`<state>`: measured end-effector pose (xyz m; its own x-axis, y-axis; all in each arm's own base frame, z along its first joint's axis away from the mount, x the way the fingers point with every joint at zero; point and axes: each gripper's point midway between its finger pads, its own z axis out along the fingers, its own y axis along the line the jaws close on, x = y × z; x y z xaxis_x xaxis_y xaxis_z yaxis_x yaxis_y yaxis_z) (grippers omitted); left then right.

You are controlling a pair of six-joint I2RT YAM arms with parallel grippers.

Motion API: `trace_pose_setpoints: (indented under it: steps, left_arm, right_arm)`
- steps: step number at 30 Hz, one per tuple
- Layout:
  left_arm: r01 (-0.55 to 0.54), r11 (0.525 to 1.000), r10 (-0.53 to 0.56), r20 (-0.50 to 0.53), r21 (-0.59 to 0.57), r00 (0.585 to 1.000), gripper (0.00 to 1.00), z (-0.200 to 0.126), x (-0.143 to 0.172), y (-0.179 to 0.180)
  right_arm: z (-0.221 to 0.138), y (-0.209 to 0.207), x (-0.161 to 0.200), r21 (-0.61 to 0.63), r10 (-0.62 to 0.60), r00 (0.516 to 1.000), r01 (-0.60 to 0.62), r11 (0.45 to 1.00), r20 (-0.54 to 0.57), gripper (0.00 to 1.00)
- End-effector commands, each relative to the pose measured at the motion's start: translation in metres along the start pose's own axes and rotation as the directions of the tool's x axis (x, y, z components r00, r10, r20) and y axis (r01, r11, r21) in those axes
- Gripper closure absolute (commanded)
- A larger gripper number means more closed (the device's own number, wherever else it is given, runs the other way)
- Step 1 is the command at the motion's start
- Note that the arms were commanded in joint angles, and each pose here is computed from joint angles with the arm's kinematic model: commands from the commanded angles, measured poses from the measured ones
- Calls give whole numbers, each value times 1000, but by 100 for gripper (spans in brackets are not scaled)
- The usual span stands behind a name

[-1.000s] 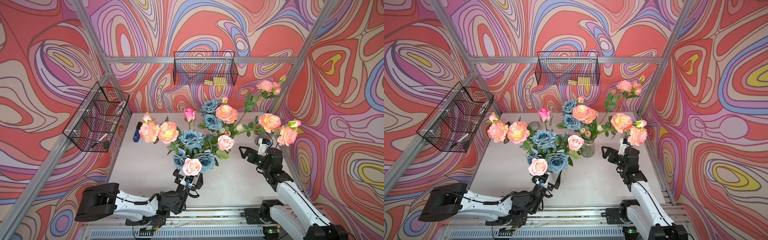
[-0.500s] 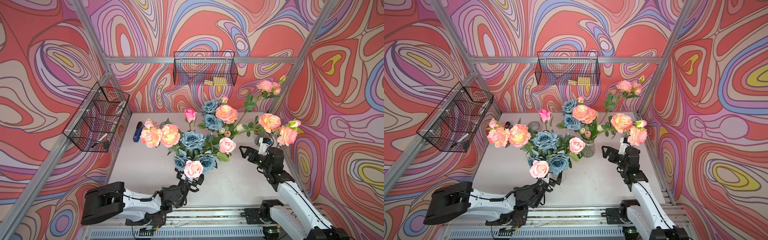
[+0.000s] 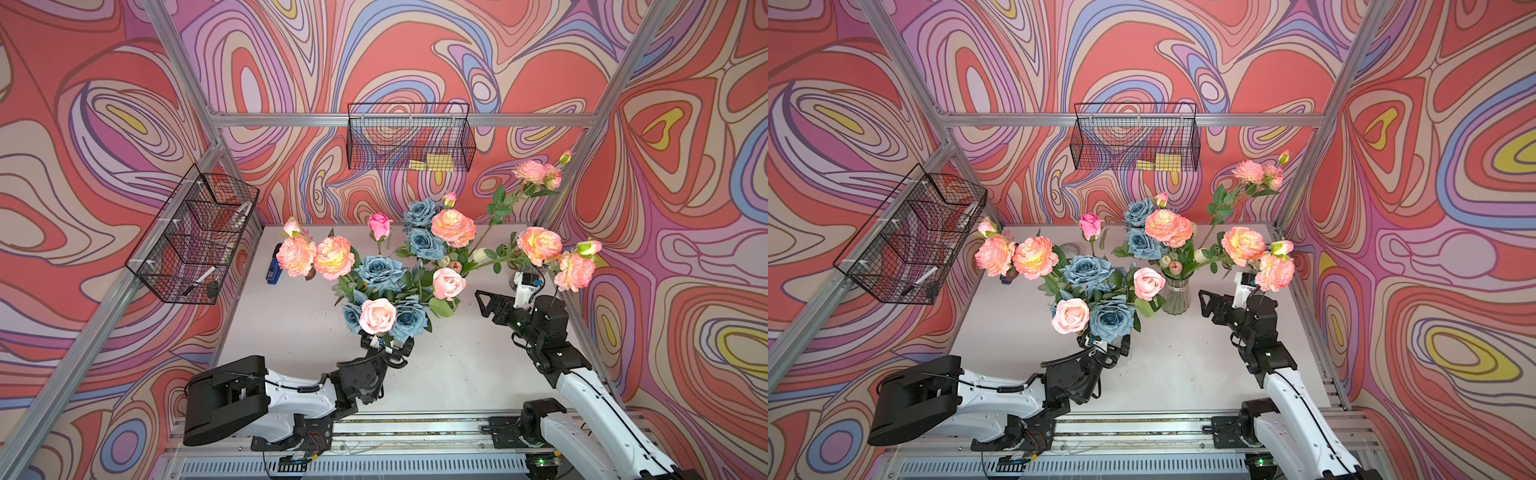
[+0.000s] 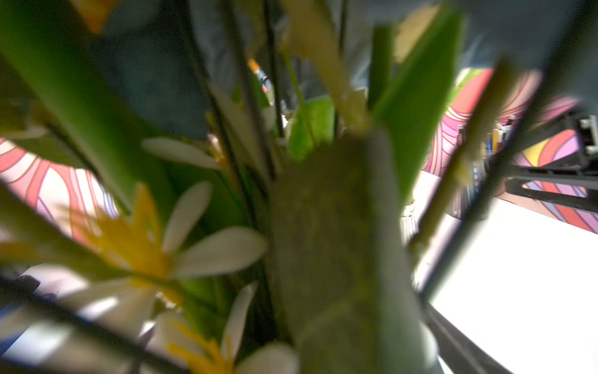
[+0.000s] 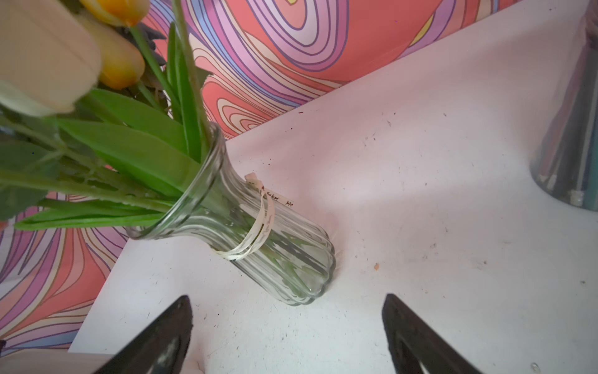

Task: Pick out pink flowers from the vase
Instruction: Move the vase to the center of the board.

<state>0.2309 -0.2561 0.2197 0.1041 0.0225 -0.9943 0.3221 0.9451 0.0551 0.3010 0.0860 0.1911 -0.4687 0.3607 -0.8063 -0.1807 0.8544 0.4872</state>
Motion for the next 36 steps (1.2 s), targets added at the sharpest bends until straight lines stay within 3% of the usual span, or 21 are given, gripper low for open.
trace_pose_setpoints:
  steps: [1, 9, 14, 21, 28, 36]
  left_arm:
    - [93, 996, -92, 61, -9, 994, 13, 7, -22, 0]
    - [95, 996, -94, 59, -6, 994, 34, 13, -21, -6]
    - [89, 996, -88, 56, -22, 995, 53, 14, -21, -4]
    - [77, 996, -75, 59, -41, 995, 72, 17, -22, 1]
    - [83, 993, -77, 77, -89, 994, 84, 23, -29, 17]
    - [104, 985, -89, 107, -138, 990, 92, 41, -38, 38]
  right_arm:
    - [4, 3, 1, 35, -71, 997, 71, 997, 18, 7]
    - [19, 26, 15, 19, -181, 983, 181, 983, 36, 7]
    - [22, 39, 22, 56, -298, 950, 293, 954, 91, 7]
    - [18, 22, 36, 127, -300, 941, 282, 951, 156, 7]
    - [18, 18, 44, 139, -329, 934, 311, 940, 137, 7]
    - [33, 40, 47, 141, -407, 890, 385, 912, 204, 7]
